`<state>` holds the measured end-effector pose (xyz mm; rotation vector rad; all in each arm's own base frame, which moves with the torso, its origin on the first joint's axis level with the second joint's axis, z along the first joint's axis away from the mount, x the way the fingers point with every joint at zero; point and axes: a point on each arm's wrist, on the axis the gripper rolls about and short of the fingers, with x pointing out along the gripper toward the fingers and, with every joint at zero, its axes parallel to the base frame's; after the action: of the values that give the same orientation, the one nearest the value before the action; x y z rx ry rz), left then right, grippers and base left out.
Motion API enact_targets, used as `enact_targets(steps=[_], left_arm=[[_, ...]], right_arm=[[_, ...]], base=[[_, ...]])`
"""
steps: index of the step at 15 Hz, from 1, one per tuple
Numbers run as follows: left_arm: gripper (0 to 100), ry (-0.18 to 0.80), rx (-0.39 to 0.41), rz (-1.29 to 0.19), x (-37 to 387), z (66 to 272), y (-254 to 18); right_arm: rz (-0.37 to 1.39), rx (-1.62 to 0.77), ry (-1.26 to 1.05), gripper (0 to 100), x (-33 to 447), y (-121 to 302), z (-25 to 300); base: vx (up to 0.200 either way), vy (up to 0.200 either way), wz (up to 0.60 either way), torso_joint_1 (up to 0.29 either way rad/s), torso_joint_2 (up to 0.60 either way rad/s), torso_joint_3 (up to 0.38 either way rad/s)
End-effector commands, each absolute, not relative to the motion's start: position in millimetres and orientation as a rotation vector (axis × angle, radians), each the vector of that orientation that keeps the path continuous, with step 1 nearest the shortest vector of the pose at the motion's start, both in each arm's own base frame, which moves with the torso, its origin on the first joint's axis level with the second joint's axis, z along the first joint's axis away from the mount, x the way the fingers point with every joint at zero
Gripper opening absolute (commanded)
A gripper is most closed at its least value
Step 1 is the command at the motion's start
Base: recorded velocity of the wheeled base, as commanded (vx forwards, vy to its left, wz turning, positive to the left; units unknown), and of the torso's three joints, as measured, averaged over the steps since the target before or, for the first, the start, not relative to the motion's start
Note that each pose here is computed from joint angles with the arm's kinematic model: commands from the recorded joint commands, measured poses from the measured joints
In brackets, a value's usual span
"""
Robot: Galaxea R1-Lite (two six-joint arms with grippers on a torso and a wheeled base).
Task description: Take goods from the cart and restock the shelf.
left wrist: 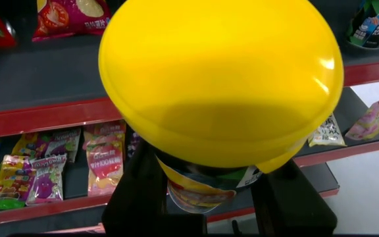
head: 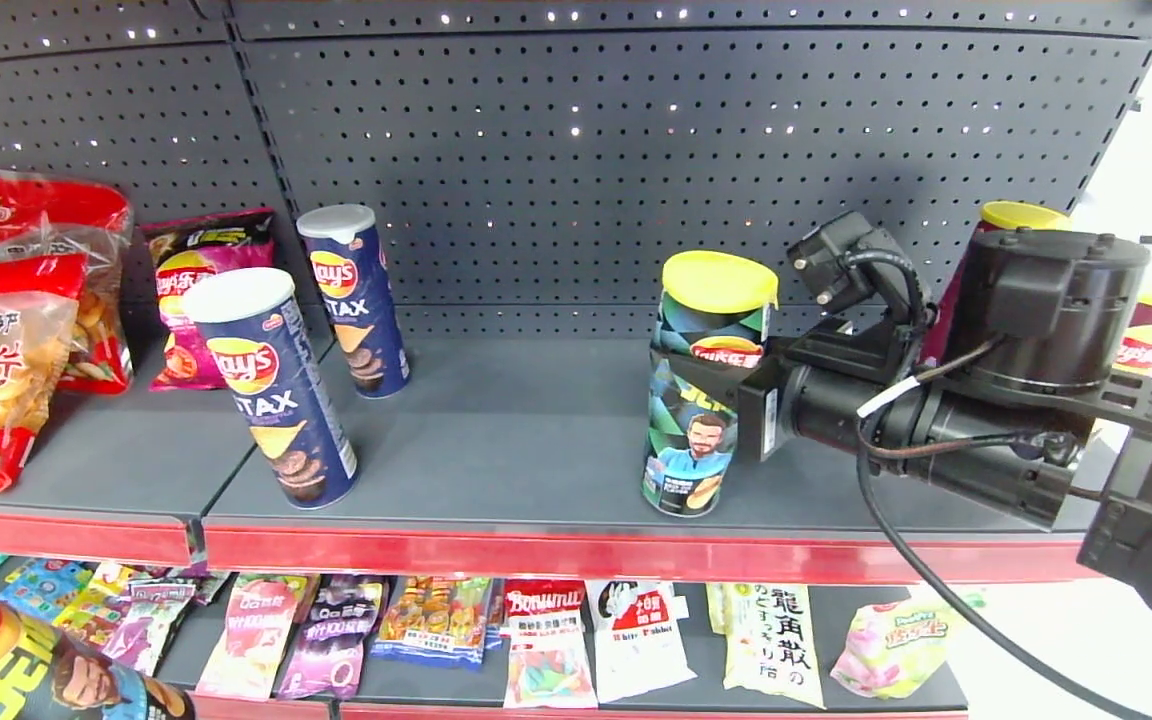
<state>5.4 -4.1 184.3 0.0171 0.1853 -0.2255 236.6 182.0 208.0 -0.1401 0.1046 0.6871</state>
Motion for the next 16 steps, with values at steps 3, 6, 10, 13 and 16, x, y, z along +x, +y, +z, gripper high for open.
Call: enact_targets(steps=[3,6,10,13,16], left_arm=[[0,0.180,0.017,-0.226,4.2,184.1,-4.0],[0,0.180,0.017,-0.227,4.2,184.1,-4.0],[0,0.186,0.017,-0.230,4.7,182.8,-4.1],[0,0.190,0.016,-0.232,4.9,181.9,-4.2],[0,0.190,0.016,-0.232,5.0,181.6,-4.2]], right_arm=[[0.692,-0.154,0.136,0,234.4,182.0,198.6],[0.697,-0.152,0.127,0,231.4,181.4,201.4],[0.698,-0.161,0.155,0,226.6,178.2,193.6],[0.713,-0.163,0.150,0,224.6,181.7,194.1],[0.687,-0.159,0.136,0,235.9,181.9,197.8]], base=[[0.000,0.000,0.00,0.000,0.00,0.000],[0.000,0.000,0.00,0.000,0.00,0.000],[0.000,0.000,0.00,0.000,0.00,0.000],[0.000,0.000,0.00,0.000,0.00,0.000],[0.000,0.000,0.00,0.000,0.00,0.000]])
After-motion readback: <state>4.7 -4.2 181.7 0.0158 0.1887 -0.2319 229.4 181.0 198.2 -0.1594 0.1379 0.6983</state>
